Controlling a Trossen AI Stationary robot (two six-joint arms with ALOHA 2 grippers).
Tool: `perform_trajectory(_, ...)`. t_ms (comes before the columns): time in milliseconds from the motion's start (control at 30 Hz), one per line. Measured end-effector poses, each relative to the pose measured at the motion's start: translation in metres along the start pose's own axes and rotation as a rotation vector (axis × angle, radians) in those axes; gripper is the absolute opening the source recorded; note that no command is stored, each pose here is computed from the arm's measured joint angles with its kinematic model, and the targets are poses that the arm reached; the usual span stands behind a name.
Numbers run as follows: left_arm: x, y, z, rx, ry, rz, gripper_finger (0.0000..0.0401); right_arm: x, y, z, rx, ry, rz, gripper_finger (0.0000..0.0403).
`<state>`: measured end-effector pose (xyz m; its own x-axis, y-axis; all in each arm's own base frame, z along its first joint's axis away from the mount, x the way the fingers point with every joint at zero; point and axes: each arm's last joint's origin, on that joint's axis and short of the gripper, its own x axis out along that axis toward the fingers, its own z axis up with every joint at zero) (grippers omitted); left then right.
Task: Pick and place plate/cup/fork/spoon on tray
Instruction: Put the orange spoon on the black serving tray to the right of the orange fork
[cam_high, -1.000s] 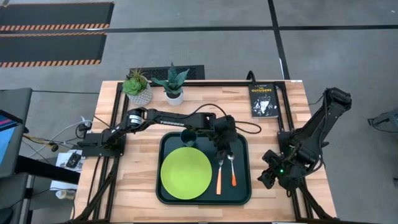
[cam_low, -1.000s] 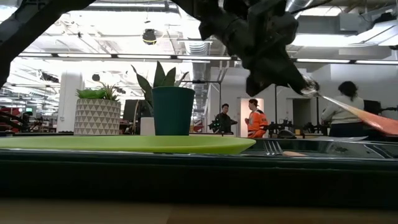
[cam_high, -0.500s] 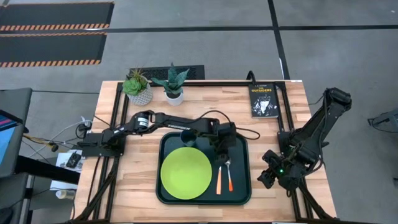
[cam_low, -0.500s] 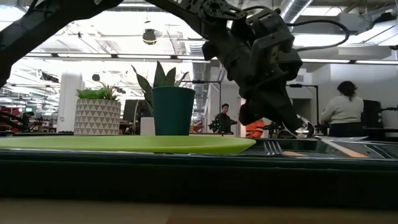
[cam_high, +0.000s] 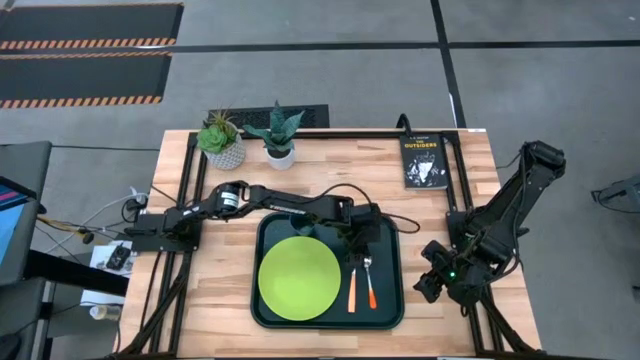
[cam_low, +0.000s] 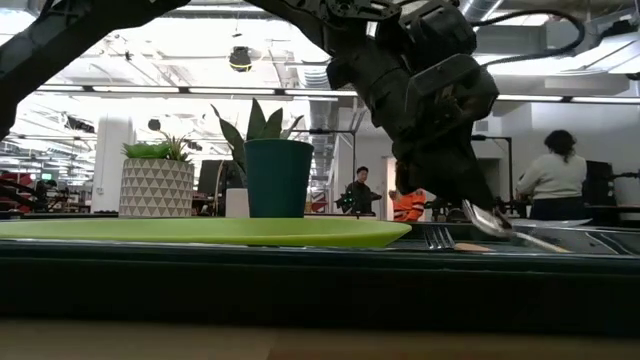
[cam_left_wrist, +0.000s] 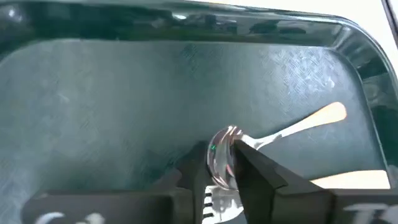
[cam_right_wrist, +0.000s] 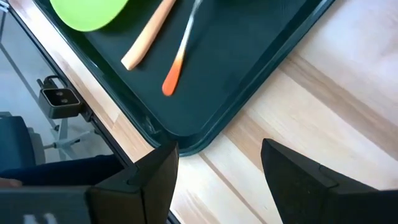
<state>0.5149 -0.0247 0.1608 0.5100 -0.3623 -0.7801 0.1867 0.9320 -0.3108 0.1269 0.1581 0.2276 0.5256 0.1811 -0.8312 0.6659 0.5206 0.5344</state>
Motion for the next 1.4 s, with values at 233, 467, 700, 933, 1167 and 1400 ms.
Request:
perform_trajectory(233,0.002,-0.004,0.004,0.044,-0.041,0.048,0.0107,0.000,-0.001,0.001,-0.008,-0.032,-0.007,0.0249)
perform_trajectory(467,-0.016,0.002,0.012,-0.034,-0.084,-0.035,0.0125,0.000,-0.003,0.003,-0.024,-0.057,-0.019,0.0249)
perform_trajectory(700,-0.127,-0.006,0.034,-0.036,-0.176,-0.143,0.0125,0.020,0.004,0.025,-0.025,-0.123,-0.080,0.0249)
perform_trajectory(933,-0.269,-0.056,0.034,0.089,-0.399,0.108,0.0126,0.068,0.032,0.067,-0.192,-0.090,0.037,0.0230)
perform_trajectory(1167,-0.366,-0.102,0.000,0.086,-0.540,0.305,0.0126,0.103,0.027,0.096,-0.214,0.018,0.003,0.0116)
perform_trajectory(1400,-0.414,-0.127,-0.033,0.026,-0.602,0.417,0.0126,0.111,0.024,0.104,-0.190,0.012,-0.007,0.0010)
